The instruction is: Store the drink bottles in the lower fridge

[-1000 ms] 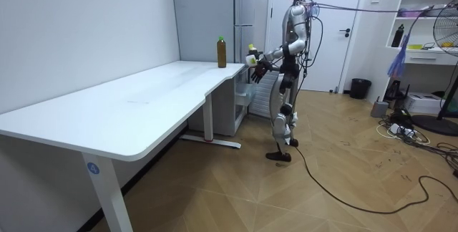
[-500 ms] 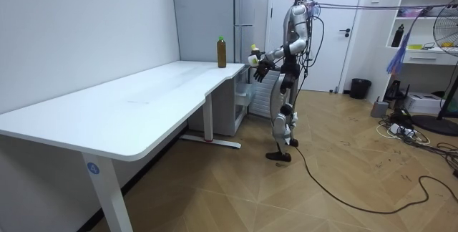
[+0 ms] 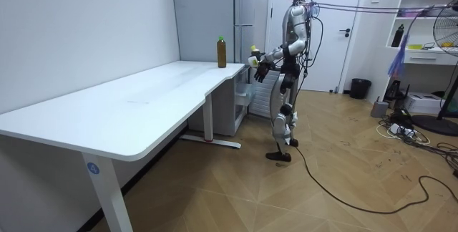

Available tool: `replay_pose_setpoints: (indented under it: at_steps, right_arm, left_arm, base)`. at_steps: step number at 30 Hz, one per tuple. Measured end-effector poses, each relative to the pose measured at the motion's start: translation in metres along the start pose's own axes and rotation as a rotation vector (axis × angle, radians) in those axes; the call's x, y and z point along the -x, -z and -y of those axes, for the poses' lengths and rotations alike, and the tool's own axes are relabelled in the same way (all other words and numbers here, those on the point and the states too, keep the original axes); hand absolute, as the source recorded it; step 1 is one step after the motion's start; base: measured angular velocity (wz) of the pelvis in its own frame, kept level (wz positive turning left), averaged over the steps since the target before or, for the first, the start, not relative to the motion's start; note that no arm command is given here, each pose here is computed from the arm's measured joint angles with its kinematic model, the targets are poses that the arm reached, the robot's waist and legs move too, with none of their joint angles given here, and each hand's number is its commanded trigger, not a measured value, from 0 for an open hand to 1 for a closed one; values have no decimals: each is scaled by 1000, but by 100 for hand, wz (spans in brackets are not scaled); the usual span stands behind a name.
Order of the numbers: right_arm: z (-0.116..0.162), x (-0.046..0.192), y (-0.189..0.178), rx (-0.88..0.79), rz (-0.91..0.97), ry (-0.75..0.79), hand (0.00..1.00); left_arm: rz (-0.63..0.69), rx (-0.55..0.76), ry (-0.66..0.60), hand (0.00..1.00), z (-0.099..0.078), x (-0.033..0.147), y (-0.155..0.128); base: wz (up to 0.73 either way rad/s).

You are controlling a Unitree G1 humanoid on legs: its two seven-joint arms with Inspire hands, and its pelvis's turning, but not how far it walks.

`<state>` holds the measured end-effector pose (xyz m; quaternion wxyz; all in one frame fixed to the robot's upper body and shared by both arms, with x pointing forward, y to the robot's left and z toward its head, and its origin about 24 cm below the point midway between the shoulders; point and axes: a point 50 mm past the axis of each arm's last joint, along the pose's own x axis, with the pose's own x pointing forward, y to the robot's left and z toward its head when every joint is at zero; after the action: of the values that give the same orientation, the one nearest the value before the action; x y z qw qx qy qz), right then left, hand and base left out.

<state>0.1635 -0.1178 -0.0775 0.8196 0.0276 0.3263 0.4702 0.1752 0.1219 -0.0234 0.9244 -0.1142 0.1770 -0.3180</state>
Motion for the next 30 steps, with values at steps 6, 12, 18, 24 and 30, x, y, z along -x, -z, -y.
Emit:
replay_pose_setpoints:
  at_steps: [6,12,18,24,30]
  right_arm:
    - [-1,1,1,-13,2,-13,0]
    - [-4,1,3,-39,10,-39,0]
    - [-7,0,4,-52,11,-53,0]
    - [-8,-1,5,-86,12,-56,0]
    - [-8,-1,7,-129,18,-52,0]
  left_arm:
    - [-11,-7,13,100,1,0,1]
    - [-38,-24,39,100,3,2,4]
    - [-47,-35,53,100,2,4,4]
    - [-53,-36,60,100,3,4,5]
    - [-55,-38,62,100,4,3,5]
  base:
    - [0]
    - [-5]
    - [-1]
    - [0]
    - [0]
